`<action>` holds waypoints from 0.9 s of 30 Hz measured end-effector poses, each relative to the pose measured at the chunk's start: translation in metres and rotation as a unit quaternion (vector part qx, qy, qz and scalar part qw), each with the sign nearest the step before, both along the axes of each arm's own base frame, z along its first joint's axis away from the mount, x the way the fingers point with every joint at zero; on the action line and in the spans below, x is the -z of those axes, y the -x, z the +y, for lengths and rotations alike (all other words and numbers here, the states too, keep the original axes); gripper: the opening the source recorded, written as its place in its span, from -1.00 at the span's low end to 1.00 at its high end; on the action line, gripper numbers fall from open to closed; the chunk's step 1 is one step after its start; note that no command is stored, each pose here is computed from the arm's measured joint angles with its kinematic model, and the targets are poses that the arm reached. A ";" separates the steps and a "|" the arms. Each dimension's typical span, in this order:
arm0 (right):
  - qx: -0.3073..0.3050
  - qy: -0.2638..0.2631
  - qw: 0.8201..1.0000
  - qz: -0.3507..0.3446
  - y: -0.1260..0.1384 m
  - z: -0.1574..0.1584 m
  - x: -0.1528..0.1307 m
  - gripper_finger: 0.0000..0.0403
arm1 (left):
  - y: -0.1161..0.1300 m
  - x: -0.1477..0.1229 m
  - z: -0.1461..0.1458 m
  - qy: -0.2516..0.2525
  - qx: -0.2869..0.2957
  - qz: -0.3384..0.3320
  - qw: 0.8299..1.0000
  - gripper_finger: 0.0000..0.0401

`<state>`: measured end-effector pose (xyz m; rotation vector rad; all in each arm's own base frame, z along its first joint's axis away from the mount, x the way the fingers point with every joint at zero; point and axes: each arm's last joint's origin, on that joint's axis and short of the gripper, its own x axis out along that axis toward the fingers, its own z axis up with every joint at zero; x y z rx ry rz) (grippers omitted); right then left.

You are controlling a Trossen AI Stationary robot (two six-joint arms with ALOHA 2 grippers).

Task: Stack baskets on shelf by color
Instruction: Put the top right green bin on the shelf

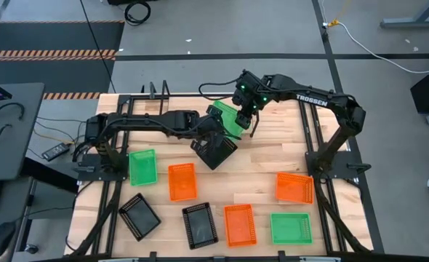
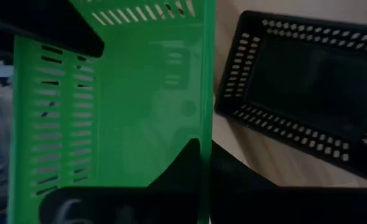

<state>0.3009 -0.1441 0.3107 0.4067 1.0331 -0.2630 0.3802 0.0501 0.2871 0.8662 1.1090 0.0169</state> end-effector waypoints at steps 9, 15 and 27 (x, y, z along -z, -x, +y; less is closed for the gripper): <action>-0.012 0.026 0.999 -0.040 0.002 0.001 -0.031 0.36 | 0.008 0.010 0.013 0.039 0.023 0.042 0.998 -0.96; -0.013 0.038 0.997 -0.064 0.009 0.006 -0.066 0.43 | 0.015 0.017 0.032 0.003 0.079 0.098 0.992 -0.96; -0.039 0.020 0.999 -0.022 0.060 0.045 -0.098 0.39 | 0.018 0.014 0.069 -0.025 0.220 0.092 0.971 -0.96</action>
